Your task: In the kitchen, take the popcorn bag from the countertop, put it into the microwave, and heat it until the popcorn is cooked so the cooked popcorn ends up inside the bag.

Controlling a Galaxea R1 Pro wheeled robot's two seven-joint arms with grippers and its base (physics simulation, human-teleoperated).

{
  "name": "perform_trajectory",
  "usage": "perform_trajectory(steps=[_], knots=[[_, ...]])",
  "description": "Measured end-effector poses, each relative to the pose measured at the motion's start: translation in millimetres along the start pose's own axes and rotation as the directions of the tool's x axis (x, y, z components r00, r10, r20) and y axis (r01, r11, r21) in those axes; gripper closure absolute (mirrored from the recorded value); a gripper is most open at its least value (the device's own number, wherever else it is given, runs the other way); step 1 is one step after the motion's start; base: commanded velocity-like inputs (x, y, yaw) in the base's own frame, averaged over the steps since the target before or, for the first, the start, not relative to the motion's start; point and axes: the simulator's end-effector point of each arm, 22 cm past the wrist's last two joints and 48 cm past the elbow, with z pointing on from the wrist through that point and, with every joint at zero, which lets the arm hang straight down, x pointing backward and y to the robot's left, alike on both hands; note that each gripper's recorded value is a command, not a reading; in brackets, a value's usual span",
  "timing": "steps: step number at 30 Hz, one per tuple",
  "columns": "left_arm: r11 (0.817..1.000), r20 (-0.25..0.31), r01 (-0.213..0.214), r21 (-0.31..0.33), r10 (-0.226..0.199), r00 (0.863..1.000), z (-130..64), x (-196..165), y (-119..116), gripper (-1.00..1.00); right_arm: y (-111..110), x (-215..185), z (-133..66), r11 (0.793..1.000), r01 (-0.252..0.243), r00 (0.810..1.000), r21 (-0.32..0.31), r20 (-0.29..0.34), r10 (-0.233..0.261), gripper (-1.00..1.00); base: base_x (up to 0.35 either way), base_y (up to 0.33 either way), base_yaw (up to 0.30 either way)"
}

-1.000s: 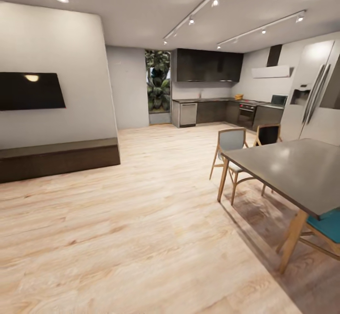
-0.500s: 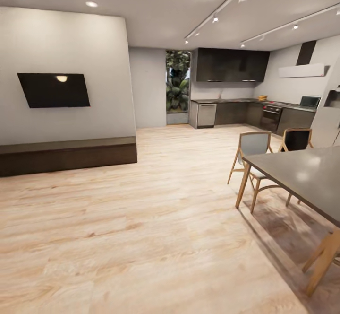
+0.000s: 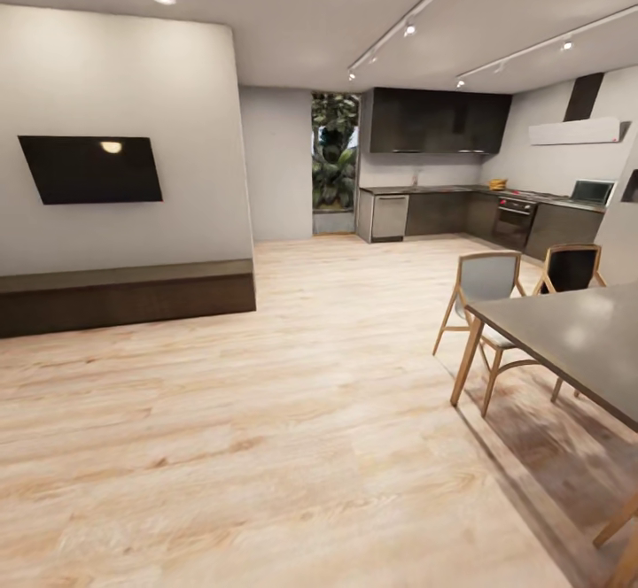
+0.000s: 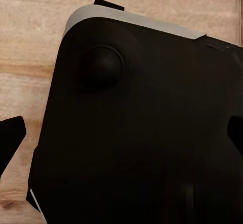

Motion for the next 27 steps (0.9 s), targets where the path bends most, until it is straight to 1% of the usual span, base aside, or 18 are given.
perform_trajectory(steps=[6,12,19,27], knots=[[1.0,0.0,-0.001,0.0,0.001,1.0,0.0,0.1,0.0,-1.0,-0.2,-0.2,0.0,1.0,0.0,1.0,0.001,0.001,0.0,-1.0,0.326,0.0,0.0],[1.0,-0.001,0.0,0.0,0.0,1.0,0.0,0.3,-0.5,-1.0,5.6,-1.7,0.0,1.0,-0.011,1.0,-0.006,0.005,0.011,-1.0,0.326,0.0,0.0],[1.0,0.001,0.0,0.003,0.0,1.0,0.0,0.5,-2.4,-1.0,1.8,-1.2,0.0,1.0,-0.013,1.0,-0.001,0.005,0.013,-1.0,0.326,0.0,0.0],[1.0,0.004,0.001,0.003,-0.001,1.0,0.0,0.2,-3.1,-1.0,3.5,-1.5,0.0,1.0,-0.014,1.0,-0.003,0.005,0.014,-1.0,0.326,0.0,0.0]])
